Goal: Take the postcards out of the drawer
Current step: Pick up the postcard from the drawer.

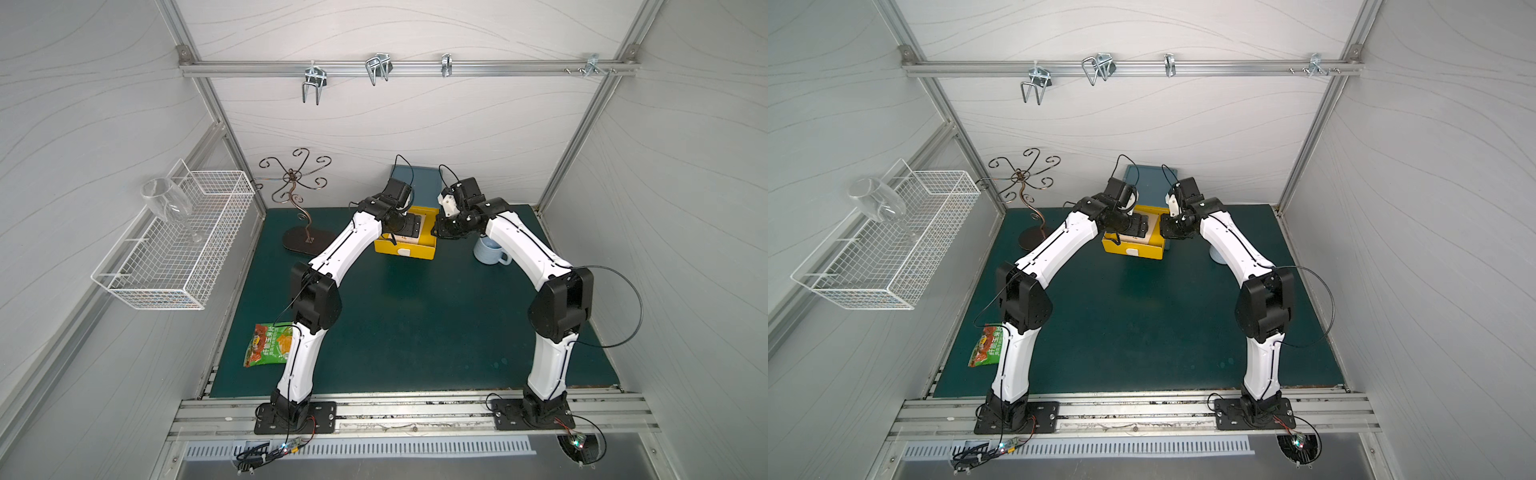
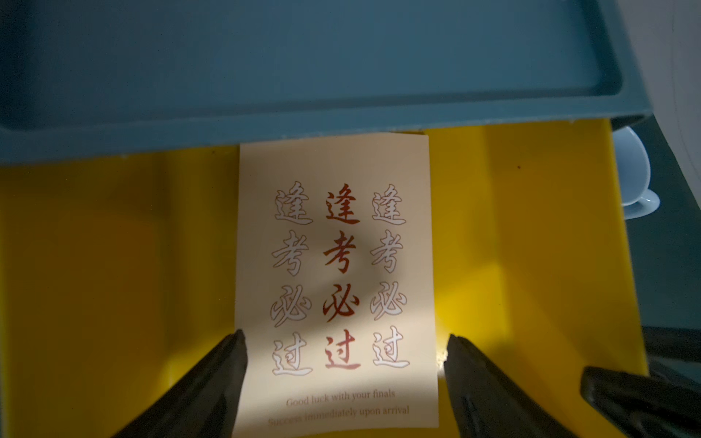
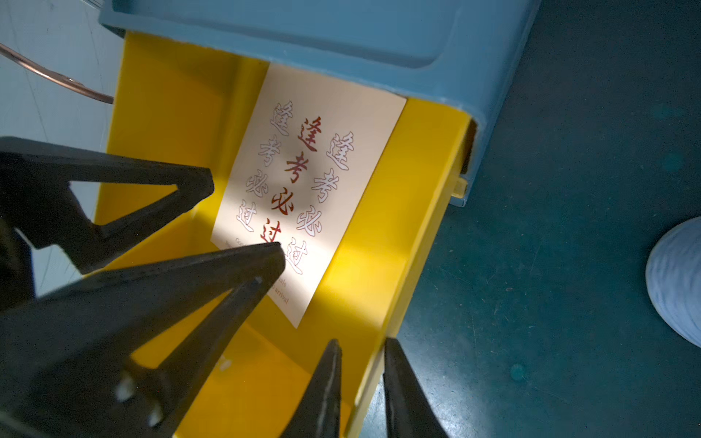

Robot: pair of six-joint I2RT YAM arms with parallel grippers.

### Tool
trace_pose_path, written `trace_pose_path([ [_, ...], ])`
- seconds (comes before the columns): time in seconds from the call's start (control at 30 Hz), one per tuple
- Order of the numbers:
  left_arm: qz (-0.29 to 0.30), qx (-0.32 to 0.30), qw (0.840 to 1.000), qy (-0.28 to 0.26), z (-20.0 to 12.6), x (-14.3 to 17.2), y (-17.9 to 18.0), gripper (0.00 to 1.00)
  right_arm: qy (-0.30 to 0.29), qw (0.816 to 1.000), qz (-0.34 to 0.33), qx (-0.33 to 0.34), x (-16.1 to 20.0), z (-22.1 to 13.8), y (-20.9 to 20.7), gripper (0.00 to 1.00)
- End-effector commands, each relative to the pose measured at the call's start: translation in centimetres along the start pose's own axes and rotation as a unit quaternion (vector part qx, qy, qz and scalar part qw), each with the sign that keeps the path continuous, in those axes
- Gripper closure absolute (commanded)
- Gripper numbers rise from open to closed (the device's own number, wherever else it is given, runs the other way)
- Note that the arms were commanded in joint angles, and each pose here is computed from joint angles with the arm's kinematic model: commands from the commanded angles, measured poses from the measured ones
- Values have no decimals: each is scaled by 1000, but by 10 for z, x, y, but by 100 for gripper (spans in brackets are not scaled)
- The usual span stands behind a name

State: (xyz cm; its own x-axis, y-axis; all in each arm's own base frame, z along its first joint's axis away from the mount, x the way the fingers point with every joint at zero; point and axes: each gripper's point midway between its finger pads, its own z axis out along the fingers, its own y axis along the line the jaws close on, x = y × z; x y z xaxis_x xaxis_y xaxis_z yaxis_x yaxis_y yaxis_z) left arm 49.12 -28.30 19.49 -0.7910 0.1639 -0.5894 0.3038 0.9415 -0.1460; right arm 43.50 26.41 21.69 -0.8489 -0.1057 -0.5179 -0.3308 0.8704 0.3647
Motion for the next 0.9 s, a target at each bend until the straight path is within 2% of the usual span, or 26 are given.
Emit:
trace_pose_path([
  [0.0,11,0,1000,-20,-2,-13,-5,12,14,1000,-2,-10,6,7,9,78],
  [0.17,9,14,1000,-12,7,-10,-9,10,17,1000,-2,-16,7,8,12,79],
  [0.43,-9,74,997,5,10,-2,-29,10,19,1000,-3,-25,7,9,15,80],
  [0.7,-10,144,989,-28,-9,-12,-52,9,20,999,-2,-26,7,9,16,81],
  [0.87,-17,132,989,-58,-20,-27,-48,9,21,999,-1,-28,8,11,16,82],
])
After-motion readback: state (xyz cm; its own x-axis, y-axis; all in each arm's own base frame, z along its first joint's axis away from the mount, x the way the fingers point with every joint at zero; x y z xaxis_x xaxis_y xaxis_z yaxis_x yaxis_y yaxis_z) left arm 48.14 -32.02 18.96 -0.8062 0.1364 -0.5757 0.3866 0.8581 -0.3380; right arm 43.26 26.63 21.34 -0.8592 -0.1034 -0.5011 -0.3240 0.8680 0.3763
